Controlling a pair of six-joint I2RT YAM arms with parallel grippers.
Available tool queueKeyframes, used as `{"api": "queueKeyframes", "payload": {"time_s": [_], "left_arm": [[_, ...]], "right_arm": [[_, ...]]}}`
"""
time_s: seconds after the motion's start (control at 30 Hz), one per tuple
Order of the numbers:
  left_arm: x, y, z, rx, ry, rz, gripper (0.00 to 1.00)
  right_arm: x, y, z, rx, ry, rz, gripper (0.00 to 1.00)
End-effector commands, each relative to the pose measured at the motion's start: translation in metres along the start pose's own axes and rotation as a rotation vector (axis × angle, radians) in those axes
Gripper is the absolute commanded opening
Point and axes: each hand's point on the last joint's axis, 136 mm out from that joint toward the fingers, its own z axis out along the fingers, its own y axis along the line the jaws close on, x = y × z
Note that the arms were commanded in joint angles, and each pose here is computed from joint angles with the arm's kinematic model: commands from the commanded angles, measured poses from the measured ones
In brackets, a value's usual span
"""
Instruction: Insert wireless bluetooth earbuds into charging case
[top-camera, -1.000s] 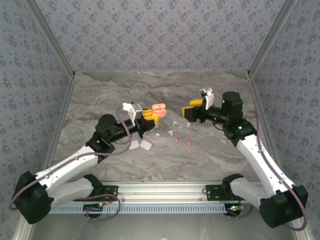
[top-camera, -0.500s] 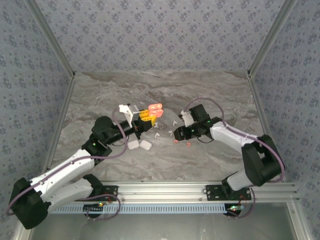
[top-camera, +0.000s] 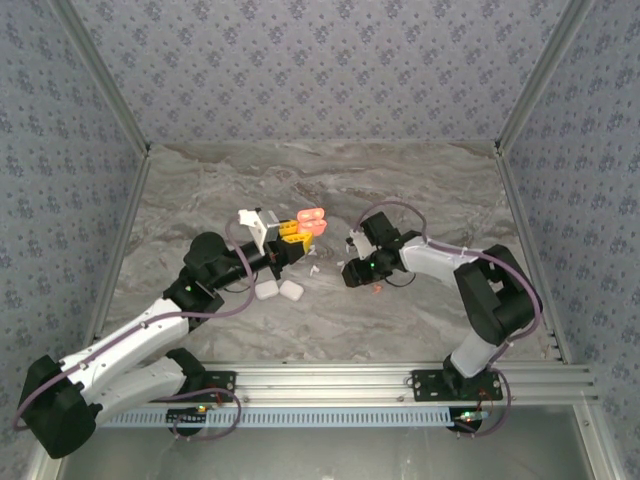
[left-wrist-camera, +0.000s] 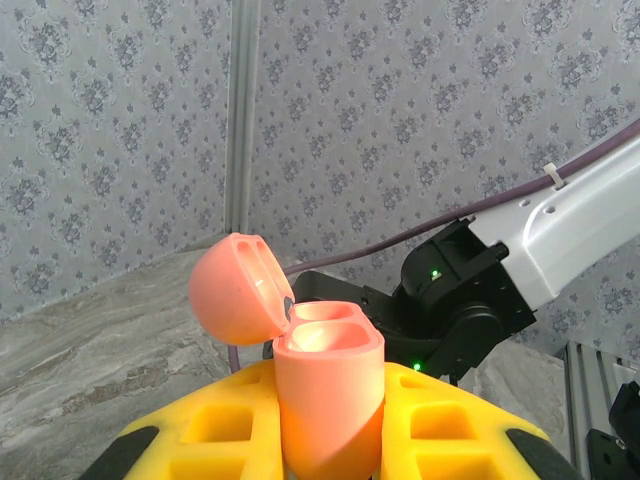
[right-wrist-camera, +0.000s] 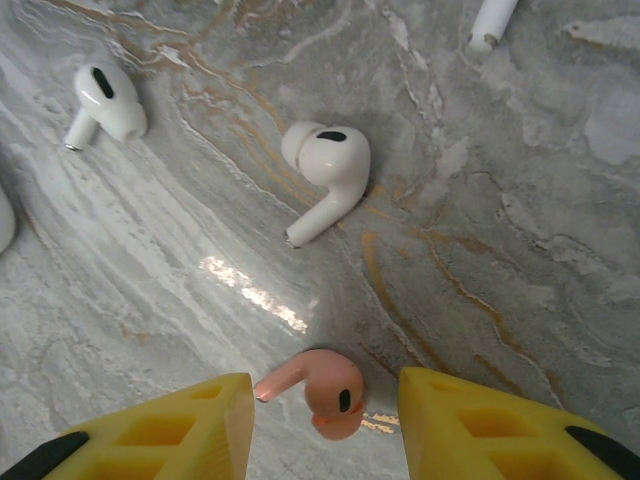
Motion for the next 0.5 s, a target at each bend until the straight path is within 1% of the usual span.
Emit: {"api": "queueKeyframes", "payload": {"time_s": [0.0,0.23,0.4,0.47], "left_arm": [[-0.0082,-0.0031,-0.0024,0.001,-0.024,0.025,0.0],[-0.0072,-0.0024,-0.0026,-0.003,-0.02,0.024,0.0],[-0.0065,-0.0019,-0.0031,-0.007,-0.018,0.023,0.0],[-0.0057,-0.0019,-0.0031,-0.007,-0.015,0.021,0.0]], "right_arm": [[-0.0007,-0.0026,0.0023,0.03,0.024,-0.018,0.43],[0.0046,-0.0027,0.0094,0.027,0.049,-0.018,0.39],[0.0074,0.0,0.0116,0.02,0.059,-0.024,0.34],[0.0091,0.0007,0.0116,0.018,0.064,-0.024,0.31]]}}
